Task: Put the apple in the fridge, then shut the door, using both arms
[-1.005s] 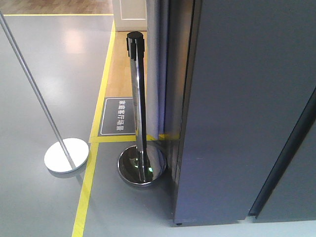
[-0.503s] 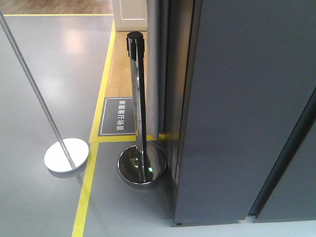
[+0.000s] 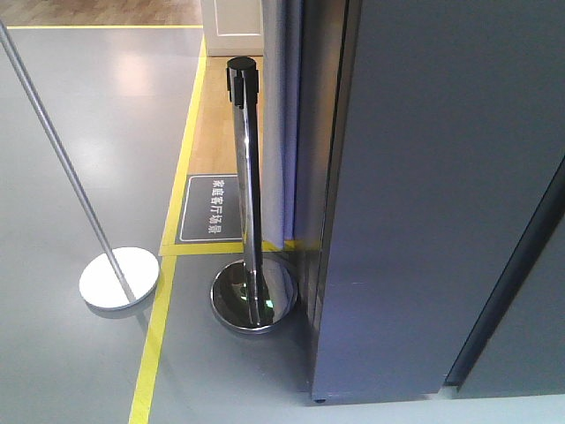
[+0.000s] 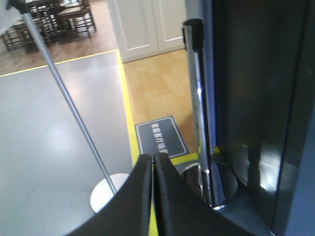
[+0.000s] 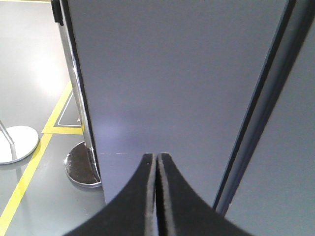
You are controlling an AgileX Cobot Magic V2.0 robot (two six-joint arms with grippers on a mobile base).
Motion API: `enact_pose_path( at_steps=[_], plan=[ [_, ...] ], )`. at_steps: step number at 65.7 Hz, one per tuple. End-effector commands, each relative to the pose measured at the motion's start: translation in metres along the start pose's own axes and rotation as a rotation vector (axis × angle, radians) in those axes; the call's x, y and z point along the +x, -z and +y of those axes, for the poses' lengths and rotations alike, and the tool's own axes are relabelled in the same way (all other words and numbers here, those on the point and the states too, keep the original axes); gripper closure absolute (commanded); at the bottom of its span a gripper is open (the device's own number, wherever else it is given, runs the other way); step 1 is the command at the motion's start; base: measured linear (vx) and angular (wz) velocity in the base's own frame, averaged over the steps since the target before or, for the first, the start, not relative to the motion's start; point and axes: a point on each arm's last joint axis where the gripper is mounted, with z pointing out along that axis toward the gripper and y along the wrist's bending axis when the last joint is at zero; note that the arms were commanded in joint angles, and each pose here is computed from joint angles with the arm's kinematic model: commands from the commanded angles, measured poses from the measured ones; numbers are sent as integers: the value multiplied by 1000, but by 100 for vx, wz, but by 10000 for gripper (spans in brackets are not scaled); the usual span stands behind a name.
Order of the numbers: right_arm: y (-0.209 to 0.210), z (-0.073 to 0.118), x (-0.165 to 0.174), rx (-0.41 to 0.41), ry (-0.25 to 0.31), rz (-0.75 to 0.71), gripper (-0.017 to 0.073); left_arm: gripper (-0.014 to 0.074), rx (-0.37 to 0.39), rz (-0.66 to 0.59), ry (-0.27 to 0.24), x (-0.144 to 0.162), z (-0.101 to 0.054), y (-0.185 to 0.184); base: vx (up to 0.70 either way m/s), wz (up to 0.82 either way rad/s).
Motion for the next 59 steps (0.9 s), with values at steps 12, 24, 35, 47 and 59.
enact_pose_path(
  at_steps=[12,24,35,47,59],
  plan=[
    [3,-1,-14,14,-2,-87,568,599,101,-107,95,40,-13,-8,0,0],
    [3,-1,-14,14,-2,-87,568,599,50,-109,275,78,-16,-22,0,0],
    [3,-1,-14,14,-2,-87,568,599,-40,-118,247,77,-11,-22,0,0],
    [3,-1,-14,14,-2,-88,568,599,-52,-125,170,78,-11,-20,0,0],
    [3,-1,-14,14,-2,-87,568,599,-50,-134,169,81,-11,-15,0,0]
  ],
)
